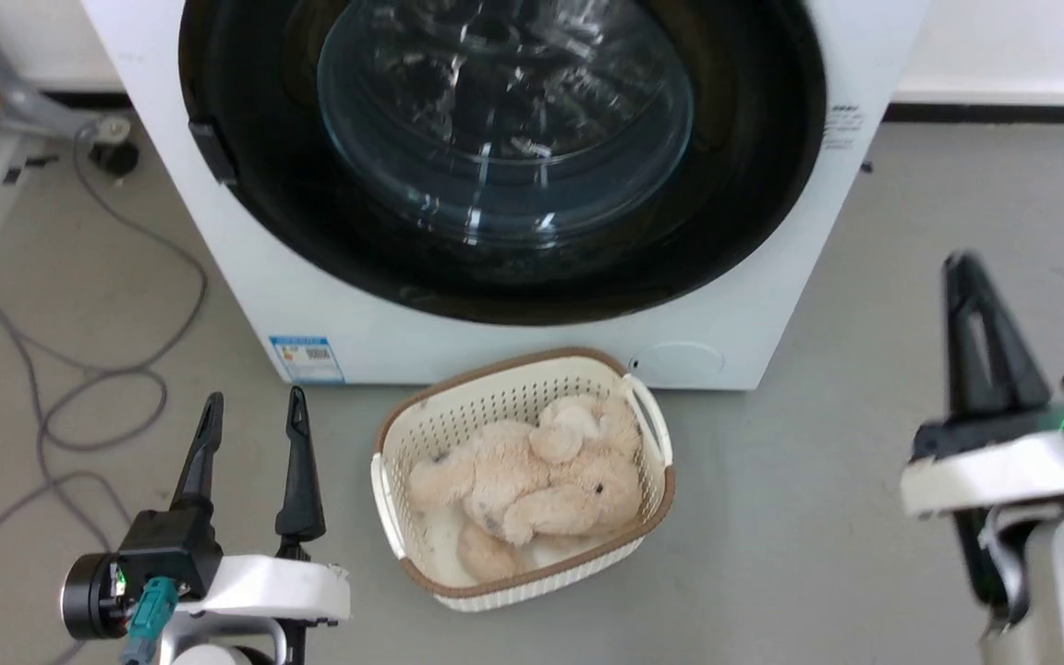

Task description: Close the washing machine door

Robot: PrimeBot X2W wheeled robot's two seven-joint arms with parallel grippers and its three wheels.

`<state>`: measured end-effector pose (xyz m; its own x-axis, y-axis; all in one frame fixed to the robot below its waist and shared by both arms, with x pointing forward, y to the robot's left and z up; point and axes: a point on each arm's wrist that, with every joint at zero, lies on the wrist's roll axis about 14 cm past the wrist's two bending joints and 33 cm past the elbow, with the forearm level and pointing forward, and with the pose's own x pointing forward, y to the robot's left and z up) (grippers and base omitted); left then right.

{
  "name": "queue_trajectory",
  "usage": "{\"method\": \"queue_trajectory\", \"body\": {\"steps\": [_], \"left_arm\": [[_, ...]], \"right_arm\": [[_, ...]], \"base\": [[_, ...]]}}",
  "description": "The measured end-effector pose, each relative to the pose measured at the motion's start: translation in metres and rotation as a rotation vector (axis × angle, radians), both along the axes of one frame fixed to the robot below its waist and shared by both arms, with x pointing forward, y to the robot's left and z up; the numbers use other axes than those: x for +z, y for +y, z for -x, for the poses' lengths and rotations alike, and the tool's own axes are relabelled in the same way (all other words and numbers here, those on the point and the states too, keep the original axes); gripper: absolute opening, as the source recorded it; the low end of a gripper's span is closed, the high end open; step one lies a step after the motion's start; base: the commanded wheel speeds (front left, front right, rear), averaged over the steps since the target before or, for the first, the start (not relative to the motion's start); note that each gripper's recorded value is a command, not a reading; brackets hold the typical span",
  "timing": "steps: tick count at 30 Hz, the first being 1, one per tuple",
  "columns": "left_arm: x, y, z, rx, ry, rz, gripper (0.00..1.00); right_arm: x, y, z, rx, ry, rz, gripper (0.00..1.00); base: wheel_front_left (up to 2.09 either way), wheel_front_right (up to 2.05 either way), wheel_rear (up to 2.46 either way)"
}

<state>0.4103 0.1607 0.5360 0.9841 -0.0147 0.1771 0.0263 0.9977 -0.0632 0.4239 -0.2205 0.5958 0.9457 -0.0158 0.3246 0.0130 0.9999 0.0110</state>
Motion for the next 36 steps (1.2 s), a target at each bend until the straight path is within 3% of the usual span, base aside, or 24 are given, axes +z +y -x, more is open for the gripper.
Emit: {"method": "queue_trajectory", "body": {"steps": [1,2,15,23,24,36], "left_arm": [[0.001,-0.001,0.002,-0.003,-0.003,-0.001,1.0],[0.002,-0.001,0.004,-0.004,-0.004,-0.002,1.0],[0.004,-0.009,0.026,-0.027,-0.007,-0.01,1.0],[0.001,-0.016,0.03,-0.044,0.004,-0.014,1.0],[0.001,-0.016,0.03,-0.044,0.004,-0.013,0.0],[-0.001,-0.013,0.031,-0.037,0.018,-0.013,0.0]], "right_arm": [[-0.006,0.0,0.005,0.0,0.016,-0.009,0.97],[-0.012,0.0,0.01,-0.001,0.032,-0.02,1.0],[-0.058,-0.006,0.067,-0.04,0.15,-0.097,1.0],[-0.053,-0.009,0.082,-0.051,0.124,-0.121,1.0],[-0.052,-0.009,0.083,-0.051,0.123,-0.12,0.0],[-0.055,-0.007,0.081,-0.044,0.139,-0.111,0.0]], "base": [[0.0,0.0,0.0],[0.0,0.0,0.0],[0.0,0.0,0.0],[0.0,0.0,0.0],[0.0,0.0,0.0],[0.0,0.0,0.0]]}}
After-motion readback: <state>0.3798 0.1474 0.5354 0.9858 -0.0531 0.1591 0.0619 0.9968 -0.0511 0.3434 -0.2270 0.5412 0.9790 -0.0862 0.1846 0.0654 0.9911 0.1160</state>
